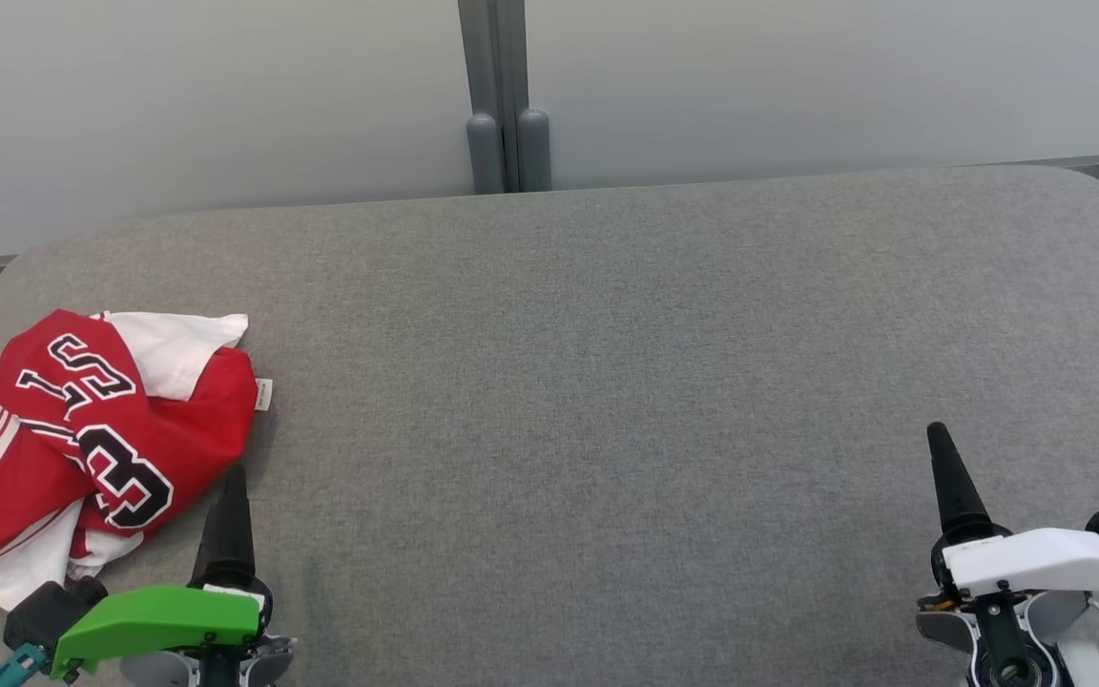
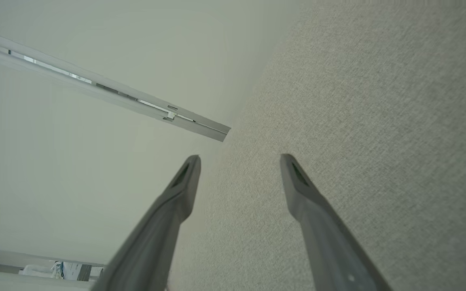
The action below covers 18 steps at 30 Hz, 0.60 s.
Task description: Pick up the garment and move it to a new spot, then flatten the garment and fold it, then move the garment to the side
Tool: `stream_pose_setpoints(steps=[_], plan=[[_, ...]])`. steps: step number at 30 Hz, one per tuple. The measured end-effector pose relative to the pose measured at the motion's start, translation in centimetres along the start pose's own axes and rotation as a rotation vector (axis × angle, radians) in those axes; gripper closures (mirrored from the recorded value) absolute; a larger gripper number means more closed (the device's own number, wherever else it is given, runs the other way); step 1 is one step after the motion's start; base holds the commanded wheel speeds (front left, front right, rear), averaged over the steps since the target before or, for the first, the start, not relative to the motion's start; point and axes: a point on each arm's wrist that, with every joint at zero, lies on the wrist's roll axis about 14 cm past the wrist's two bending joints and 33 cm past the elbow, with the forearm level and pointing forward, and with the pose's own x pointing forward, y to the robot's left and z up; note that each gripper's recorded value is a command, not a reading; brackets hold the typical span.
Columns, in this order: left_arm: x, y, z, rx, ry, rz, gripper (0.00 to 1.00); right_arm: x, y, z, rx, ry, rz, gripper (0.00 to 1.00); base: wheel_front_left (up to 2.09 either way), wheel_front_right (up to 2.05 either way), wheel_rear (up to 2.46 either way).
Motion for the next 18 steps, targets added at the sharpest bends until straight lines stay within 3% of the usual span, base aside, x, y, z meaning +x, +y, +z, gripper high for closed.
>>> stream_pose_setpoints(steps=[18], plan=[[0.0, -1.1, -0.8, 0.354, -0.012, -0.011, 0.00, 0.3, 0.2, -0.6, -0.342, 0.009, 0.022, 0.00, 0.00, 0.00, 0.00]])
